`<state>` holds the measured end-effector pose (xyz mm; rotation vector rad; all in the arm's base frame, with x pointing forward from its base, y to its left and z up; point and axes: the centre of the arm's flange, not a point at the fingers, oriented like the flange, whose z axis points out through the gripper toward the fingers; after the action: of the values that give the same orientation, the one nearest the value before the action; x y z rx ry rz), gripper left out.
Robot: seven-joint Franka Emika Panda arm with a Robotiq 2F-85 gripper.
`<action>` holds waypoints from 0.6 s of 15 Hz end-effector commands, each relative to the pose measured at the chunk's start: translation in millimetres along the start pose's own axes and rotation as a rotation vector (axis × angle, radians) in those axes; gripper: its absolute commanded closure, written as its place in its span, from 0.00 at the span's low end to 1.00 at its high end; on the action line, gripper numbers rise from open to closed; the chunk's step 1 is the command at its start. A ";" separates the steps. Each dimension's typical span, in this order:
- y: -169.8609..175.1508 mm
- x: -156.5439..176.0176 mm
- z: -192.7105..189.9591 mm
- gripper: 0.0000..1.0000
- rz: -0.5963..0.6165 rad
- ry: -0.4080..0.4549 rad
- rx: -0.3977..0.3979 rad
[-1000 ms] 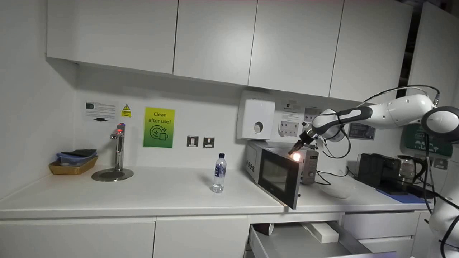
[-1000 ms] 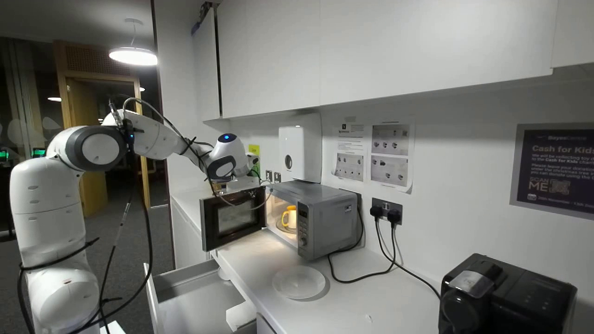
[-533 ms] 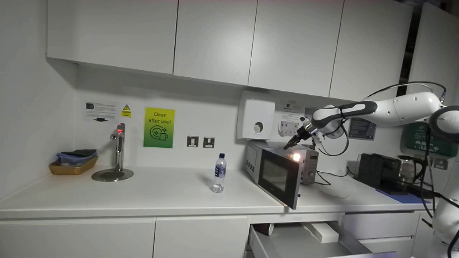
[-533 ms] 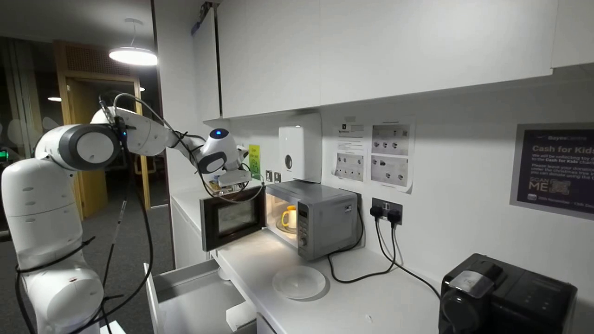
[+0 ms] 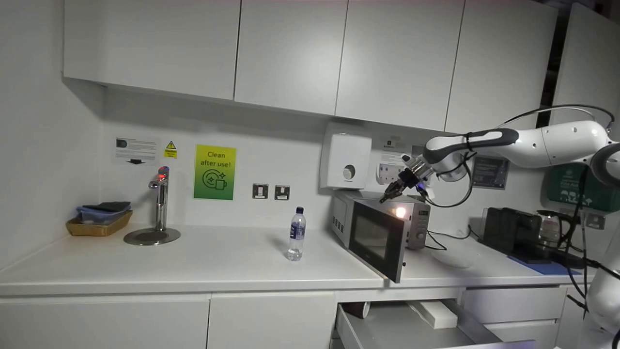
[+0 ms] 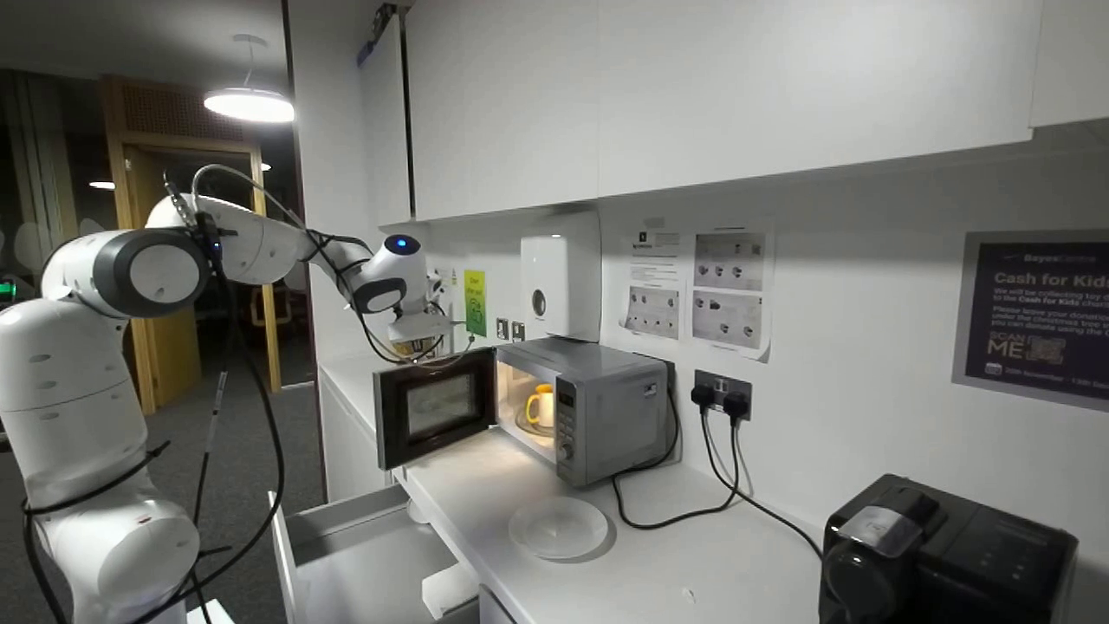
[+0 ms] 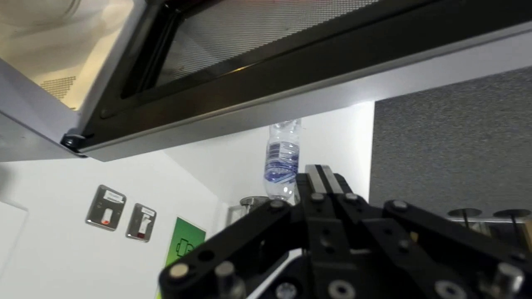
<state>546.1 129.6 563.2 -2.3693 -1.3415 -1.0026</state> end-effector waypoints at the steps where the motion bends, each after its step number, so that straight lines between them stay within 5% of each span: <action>1: -10.0 0.5 -12.3 1.00 -0.050 0.007 0.084; 9: -14.7 -13.2 1.4 1.00 -0.053 -0.078 0.214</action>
<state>530.9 137.5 549.9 -2.2669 -1.4344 -0.7828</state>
